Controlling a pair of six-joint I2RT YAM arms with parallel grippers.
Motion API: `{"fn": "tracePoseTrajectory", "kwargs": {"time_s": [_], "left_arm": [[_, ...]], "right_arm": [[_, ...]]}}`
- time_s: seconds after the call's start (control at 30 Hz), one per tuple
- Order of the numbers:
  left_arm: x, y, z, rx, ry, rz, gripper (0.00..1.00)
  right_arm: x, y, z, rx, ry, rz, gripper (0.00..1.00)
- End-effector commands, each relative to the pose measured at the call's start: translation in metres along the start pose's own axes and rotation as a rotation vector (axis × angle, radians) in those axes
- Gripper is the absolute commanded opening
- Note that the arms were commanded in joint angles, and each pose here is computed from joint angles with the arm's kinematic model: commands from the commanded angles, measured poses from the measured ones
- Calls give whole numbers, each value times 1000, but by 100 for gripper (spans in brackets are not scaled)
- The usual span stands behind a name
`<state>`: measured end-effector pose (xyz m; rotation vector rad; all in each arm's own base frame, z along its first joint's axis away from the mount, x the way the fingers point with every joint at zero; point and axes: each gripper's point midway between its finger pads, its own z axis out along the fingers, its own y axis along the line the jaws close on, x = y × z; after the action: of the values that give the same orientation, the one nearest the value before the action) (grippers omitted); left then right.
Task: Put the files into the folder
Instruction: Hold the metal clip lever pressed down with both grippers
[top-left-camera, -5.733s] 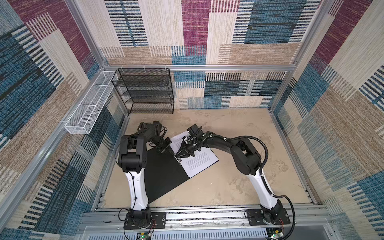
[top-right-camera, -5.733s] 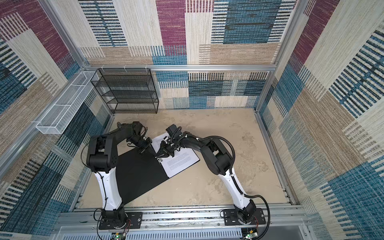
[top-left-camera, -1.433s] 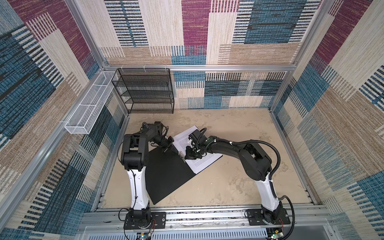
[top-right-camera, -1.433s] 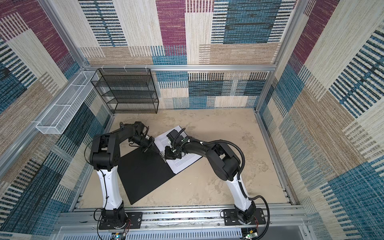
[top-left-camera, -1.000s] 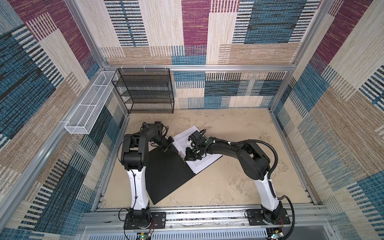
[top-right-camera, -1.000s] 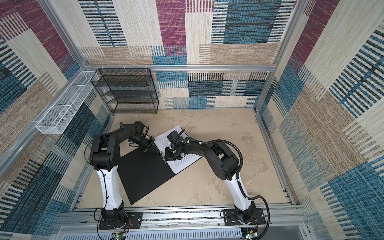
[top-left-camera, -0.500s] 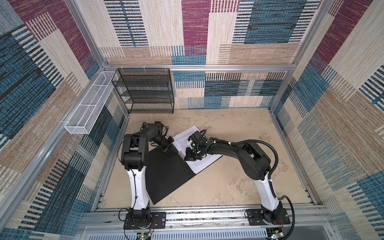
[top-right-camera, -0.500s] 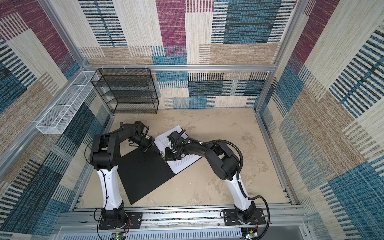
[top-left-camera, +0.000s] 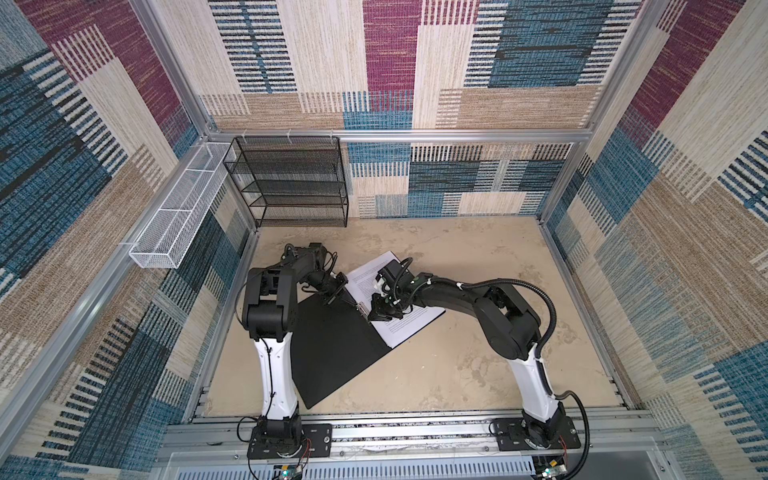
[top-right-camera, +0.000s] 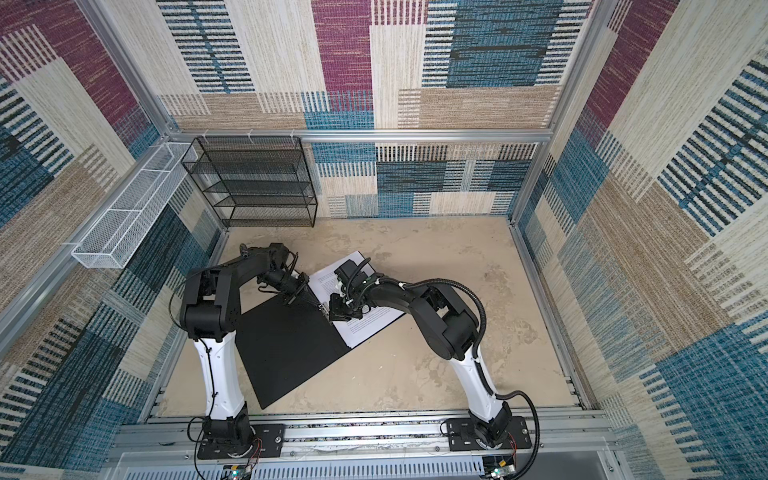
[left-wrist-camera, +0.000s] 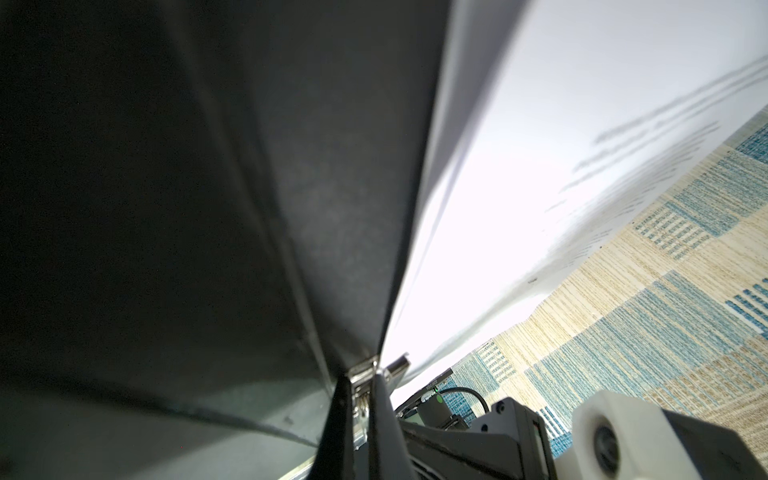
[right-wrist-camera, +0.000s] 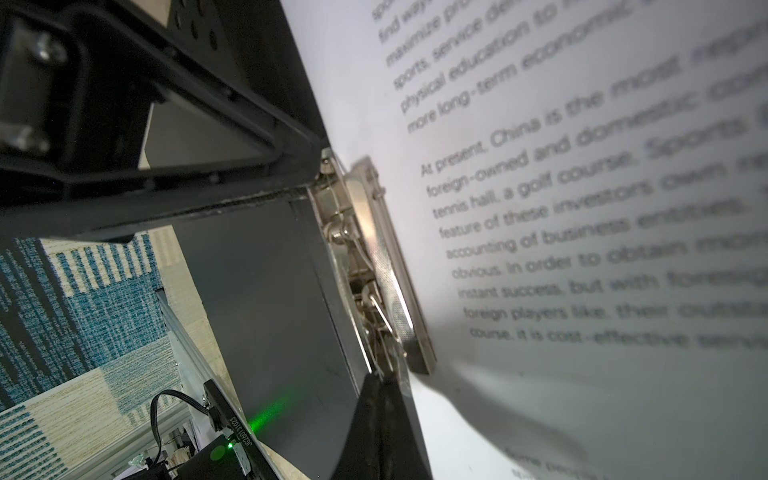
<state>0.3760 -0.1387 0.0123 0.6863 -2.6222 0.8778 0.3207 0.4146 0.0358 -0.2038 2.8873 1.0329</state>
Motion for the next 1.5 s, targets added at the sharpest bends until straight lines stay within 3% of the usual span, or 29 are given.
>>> {"fn": "tracePoseTrajectory", "kwargs": {"time_s": [0.0, 0.4, 0.87, 1.47], "left_arm": [[-17, 70, 17, -327, -79, -53, 0], [-16, 71, 17, -328, -78, -61, 0], [-16, 72, 19, -326, -80, -71, 0], [-17, 73, 22, -324, -73, -74, 0]], "right_arm": [[-32, -28, 1, 135, -164, -17, 0], [-33, -35, 14, 167, -163, -29, 0], [-30, 17, 6, -25, -112, -61, 0], [-24, 22, 8, -68, -71, -64, 2]]}}
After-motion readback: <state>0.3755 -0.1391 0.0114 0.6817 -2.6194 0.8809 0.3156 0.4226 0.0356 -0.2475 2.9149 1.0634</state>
